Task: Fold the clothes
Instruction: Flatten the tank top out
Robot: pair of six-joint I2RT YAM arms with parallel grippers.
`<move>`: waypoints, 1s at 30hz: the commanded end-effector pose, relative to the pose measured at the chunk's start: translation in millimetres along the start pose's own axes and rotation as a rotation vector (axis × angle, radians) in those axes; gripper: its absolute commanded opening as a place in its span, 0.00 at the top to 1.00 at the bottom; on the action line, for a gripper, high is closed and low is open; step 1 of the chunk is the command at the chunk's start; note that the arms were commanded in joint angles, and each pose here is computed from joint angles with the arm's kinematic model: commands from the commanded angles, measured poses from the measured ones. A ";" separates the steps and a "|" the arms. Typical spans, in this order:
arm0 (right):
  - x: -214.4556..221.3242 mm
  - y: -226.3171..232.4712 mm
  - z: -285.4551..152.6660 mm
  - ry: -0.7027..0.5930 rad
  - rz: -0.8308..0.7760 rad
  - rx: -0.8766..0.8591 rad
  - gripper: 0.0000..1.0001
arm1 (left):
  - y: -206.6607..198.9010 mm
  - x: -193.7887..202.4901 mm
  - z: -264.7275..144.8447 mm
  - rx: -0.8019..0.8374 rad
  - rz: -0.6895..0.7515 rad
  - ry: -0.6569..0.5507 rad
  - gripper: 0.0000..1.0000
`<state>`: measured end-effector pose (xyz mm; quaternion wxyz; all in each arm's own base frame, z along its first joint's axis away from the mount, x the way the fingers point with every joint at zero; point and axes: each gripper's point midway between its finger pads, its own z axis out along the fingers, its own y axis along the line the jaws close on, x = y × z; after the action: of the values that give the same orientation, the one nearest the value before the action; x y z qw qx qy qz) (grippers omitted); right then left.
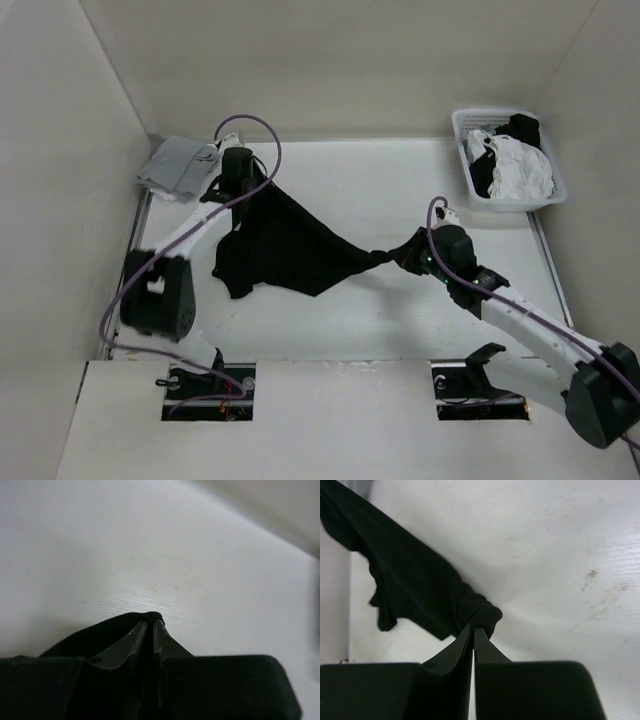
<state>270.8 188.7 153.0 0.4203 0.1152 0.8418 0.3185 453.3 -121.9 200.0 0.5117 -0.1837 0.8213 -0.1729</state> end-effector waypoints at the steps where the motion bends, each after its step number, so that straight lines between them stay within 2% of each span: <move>1: -26.6 12.0 17.4 -0.079 0.038 -0.068 0.97 | 0.5 -32.5 59.6 0.030 -0.034 -0.057 0.92; 3: -33.9 7.6 23.3 -0.092 0.049 -0.058 0.97 | -1.7 -43.1 94.0 0.035 -0.007 -0.048 0.91; 5: -41.7 -0.2 26.7 -0.110 0.064 -0.034 0.96 | -13.7 -50.4 108.5 0.060 0.035 -0.027 0.80; 8: -50.8 -12.9 28.5 -0.143 0.083 -0.009 0.96 | -33.5 -44.2 95.5 0.073 0.110 -0.017 0.56; 10: -52.1 -20.4 31.0 -0.148 0.092 0.002 0.96 | -32.9 -26.5 71.4 0.044 0.121 -0.017 0.48; 12: -52.6 -27.5 34.5 -0.152 0.099 0.012 0.96 | -22.6 -1.4 38.1 -0.001 0.108 -0.036 0.49; 15: -49.2 -31.9 38.4 -0.148 0.100 0.005 0.95 | -11.7 46.0 -15.8 0.012 0.090 -0.054 0.64; 18: -47.0 -30.2 40.4 -0.144 0.100 -0.015 0.95 | 9.2 101.0 -57.5 0.037 0.069 0.047 0.84; 22: -47.1 -29.1 43.0 -0.146 0.098 -0.021 0.94 | 49.4 152.6 -96.4 -0.024 -0.004 0.172 0.94; 25: -44.0 -31.6 43.7 -0.140 0.098 -0.018 0.94 | 83.7 170.0 -114.5 -0.126 -0.058 0.174 0.95; 27: -42.3 -33.0 43.2 -0.138 0.099 -0.016 0.94 | 103.1 177.9 -117.4 -0.186 -0.076 0.162 0.85; 30: -42.9 -34.7 43.1 -0.140 0.101 -0.012 0.94 | 117.2 189.7 -113.0 -0.248 -0.050 0.205 0.76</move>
<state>326.7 159.1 125.0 0.4406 0.1802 0.8202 0.3175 255.8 -108.9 49.7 0.3948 -0.2105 0.8862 -0.1207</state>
